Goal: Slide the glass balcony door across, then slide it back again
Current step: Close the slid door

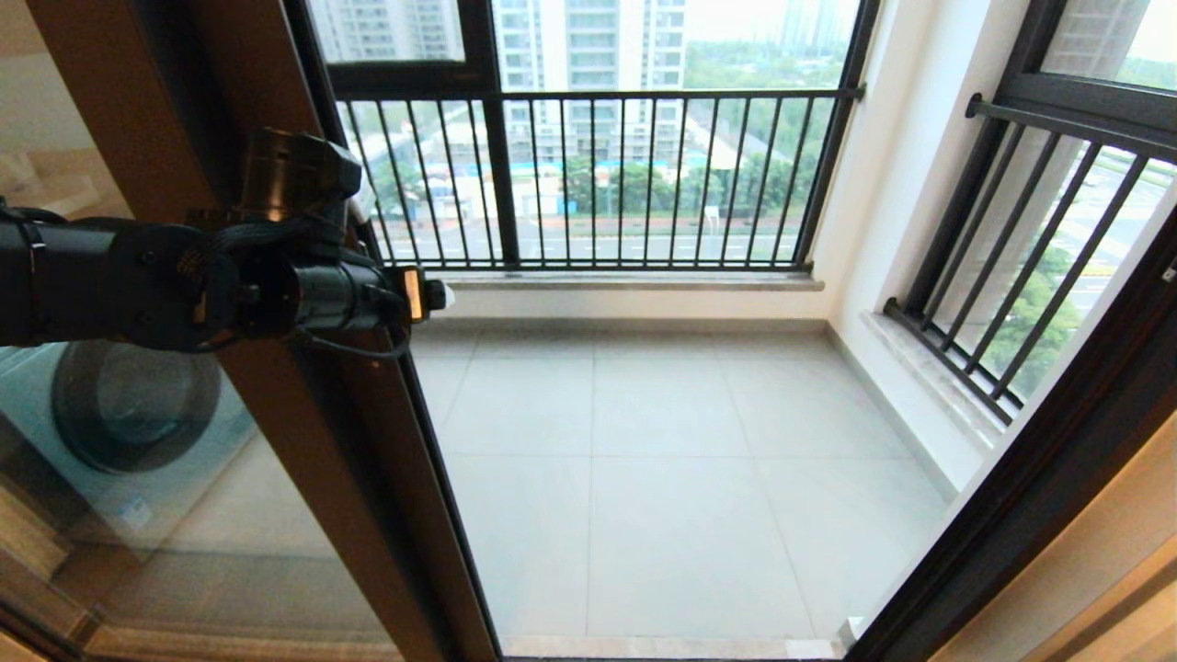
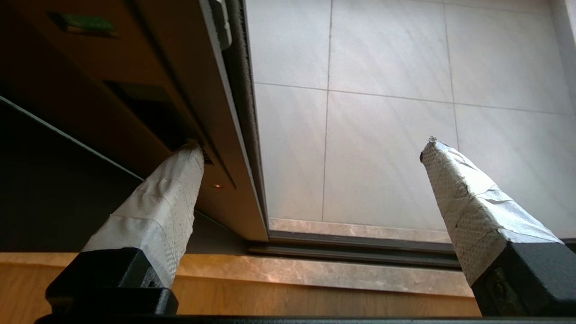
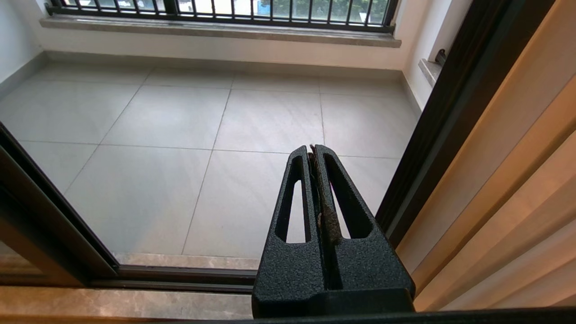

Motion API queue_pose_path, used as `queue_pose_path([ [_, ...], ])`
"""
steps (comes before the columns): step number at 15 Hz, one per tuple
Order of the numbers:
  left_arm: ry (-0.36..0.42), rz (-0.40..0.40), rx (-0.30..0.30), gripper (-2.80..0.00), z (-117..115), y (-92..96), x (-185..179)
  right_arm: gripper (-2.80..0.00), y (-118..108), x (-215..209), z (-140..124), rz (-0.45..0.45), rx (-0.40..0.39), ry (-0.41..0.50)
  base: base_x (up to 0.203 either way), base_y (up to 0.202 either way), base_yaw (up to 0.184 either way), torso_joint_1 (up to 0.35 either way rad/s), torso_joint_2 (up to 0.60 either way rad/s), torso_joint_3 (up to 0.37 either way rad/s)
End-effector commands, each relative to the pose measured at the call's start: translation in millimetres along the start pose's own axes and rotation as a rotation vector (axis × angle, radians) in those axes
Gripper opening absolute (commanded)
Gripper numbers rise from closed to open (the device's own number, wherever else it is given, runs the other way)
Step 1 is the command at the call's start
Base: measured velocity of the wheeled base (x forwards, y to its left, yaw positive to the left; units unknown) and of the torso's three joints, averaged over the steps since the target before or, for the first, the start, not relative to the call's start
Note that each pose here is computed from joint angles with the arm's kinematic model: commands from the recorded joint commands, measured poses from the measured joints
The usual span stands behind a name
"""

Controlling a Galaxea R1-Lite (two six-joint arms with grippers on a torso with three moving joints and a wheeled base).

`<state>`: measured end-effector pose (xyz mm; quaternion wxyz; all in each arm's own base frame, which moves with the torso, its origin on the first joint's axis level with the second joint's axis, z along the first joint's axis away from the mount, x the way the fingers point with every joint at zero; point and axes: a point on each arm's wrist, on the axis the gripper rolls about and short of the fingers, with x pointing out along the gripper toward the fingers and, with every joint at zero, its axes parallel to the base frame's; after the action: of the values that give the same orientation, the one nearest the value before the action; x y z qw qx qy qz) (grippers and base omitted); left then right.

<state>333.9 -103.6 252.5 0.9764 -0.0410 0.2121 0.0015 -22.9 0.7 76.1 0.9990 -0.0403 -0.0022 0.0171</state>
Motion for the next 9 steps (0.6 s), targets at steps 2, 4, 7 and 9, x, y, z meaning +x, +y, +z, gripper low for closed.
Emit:
queue_pose_path([
  [2, 0.002, 0.004, -0.002, 0.00, -0.6, 0.5, 1.9, -2.80, 0.0, 0.1, 0.0, 0.001, -0.001, 0.001, 0.000, 0.000, 0.000, 0.000, 0.00, 0.000],
  [4, 0.003, -0.005, -0.002, 0.00, -0.4, -0.1, 1.2, -2.80, 0.0, 0.1, 0.0, 0.001, -0.001, 0.001, 0.000, 0.000, 0.000, 0.000, 0.00, 0.000],
  [7, -0.040, -0.050, -0.014, 0.00, 2.7, -2.0, 2.7, -2.80, 0.0, 0.1, 0.0, 0.001, -0.001, 0.001, 0.000, 0.000, 0.000, 0.000, 0.00, 0.000],
  [9, -0.063, -0.054, 0.010, 0.00, 1.2, -2.3, 4.7, -2.80, 0.0, 0.1, 0.0, 0.001, -0.001, 0.001, 0.000, 0.000, 0.000, 0.000, 0.00, 0.000],
])
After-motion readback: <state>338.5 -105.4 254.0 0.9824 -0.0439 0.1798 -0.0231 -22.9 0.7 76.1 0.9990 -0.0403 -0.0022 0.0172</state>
